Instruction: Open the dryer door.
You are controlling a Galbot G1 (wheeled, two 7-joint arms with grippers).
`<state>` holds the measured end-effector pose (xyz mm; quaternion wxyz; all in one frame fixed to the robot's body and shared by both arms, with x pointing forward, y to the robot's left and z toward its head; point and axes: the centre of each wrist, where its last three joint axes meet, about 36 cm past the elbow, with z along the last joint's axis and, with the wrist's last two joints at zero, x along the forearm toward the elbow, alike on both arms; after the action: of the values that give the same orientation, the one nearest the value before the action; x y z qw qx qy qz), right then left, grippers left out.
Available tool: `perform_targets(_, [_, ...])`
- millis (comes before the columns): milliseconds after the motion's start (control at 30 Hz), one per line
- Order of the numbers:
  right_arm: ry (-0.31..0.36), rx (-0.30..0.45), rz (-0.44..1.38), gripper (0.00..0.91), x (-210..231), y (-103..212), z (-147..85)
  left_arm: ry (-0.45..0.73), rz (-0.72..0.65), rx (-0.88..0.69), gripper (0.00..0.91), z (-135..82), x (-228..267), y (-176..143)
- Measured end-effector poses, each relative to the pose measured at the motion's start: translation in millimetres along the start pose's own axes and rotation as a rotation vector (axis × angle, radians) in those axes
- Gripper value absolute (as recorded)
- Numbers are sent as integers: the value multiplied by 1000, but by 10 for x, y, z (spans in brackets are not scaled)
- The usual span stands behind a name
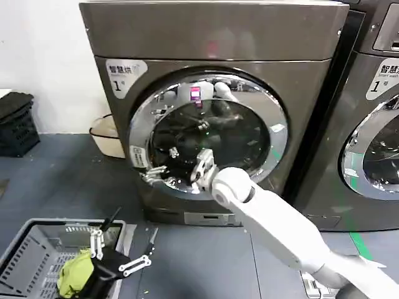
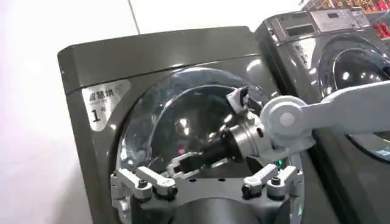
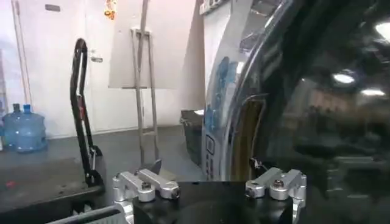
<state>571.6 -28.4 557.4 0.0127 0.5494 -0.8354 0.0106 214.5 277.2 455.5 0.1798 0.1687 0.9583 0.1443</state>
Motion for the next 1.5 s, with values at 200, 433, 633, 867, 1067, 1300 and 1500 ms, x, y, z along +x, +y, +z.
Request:
perform_targets(200, [7, 1, -13, 907, -91, -26, 11, 0, 2, 1, 907, -5, 2, -4])
perform_targets(433, [17, 4, -41, 907, -150, -61, 40, -1, 3, 3, 907, -5, -1, -10])
perform_targets(633, [22, 4, -76, 907, -146, -69, 62, -1, 4, 4, 907, -5, 1, -10])
perform_targets(867, [23, 5, -137, 907, -49, -73, 59, 0, 4, 3, 907, -6, 1, -3])
perform_targets(1067, [16, -8, -184, 907, 61, -46, 91, 0, 2, 1, 907, -1, -1, 7])
perform_targets(1300, [18, -29, -244, 907, 269, -24, 135, 0, 0, 1, 907, -3, -6, 14])
perform_targets(1500, [39, -39, -298, 907, 481, 6, 147, 8, -13, -3, 907, 37, 6, 82])
